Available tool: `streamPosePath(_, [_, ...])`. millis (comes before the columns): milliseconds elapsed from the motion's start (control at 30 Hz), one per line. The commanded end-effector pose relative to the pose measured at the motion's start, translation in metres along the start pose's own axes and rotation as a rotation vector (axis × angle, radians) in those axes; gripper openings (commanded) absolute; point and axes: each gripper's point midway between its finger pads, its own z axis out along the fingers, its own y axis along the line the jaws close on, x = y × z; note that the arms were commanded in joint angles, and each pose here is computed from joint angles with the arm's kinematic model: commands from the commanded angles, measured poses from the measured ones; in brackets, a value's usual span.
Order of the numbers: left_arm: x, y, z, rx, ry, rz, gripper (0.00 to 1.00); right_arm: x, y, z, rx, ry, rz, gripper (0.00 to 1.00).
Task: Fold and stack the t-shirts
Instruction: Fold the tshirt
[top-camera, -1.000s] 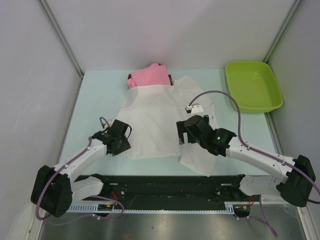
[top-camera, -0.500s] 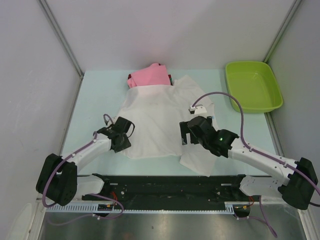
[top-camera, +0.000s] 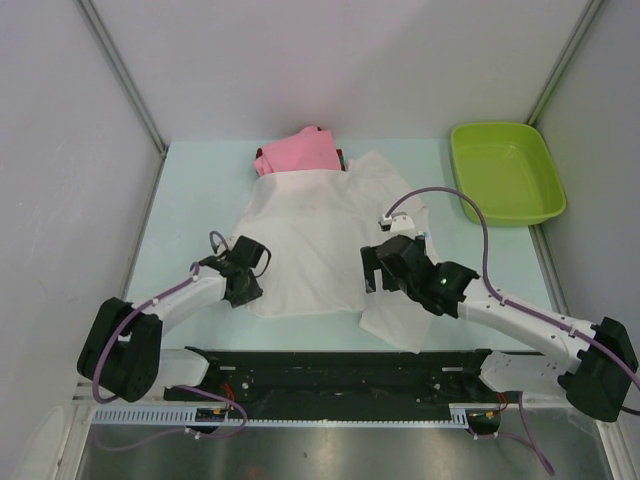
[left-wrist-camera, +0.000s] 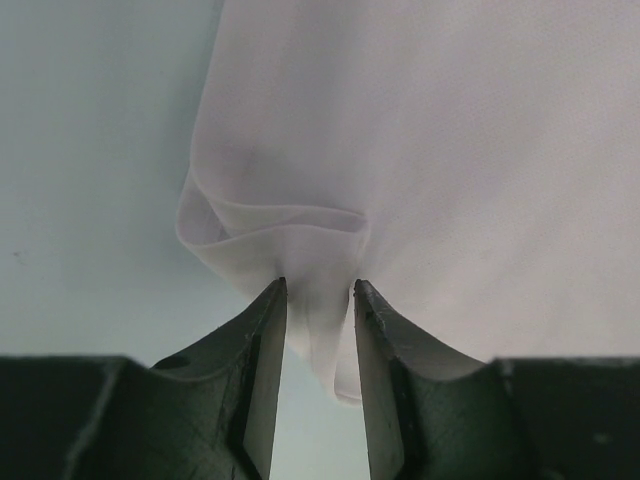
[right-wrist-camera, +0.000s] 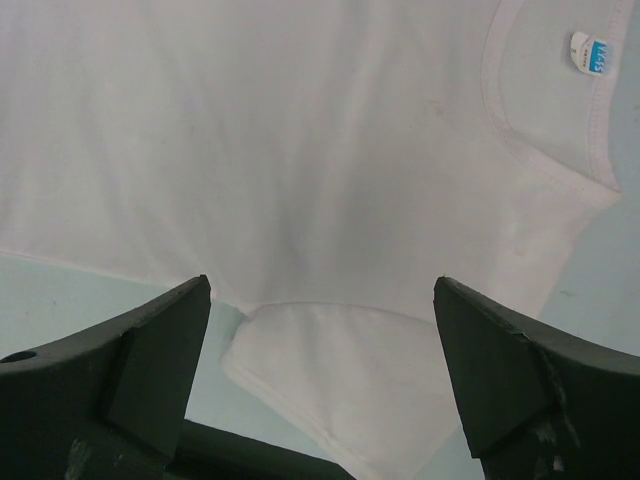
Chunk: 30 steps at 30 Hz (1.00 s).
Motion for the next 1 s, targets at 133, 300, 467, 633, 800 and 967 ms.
streamPosePath(133, [0.001,0.002,-0.001,0.019,-0.013,-0.042,0.19,-0.002,-0.002,-0.004,-0.007,-0.029,0.038,0.98])
streamPosePath(300, [0.003,0.003,-0.011,0.053,-0.023,-0.076,0.0,0.003,-0.005,-0.005,0.002,-0.015,0.047,0.91])
streamPosePath(467, [0.003,0.005,-0.028,0.108,-0.043,-0.124,0.0,0.023,-0.021,-0.009,0.083,0.053,0.103,0.91])
streamPosePath(633, [-0.001,0.008,-0.049,0.18,-0.094,-0.219,0.0,0.06,-0.034,-0.022,0.127,0.13,0.284,0.91])
streamPosePath(800, [0.002,0.013,-0.048,0.21,-0.123,-0.246,0.0,0.098,-0.044,-0.037,0.144,0.182,0.41,0.88])
streamPosePath(967, [0.004,0.01,-0.045,0.208,-0.111,-0.235,0.0,0.13,-0.038,-0.046,0.104,0.231,0.531,0.84])
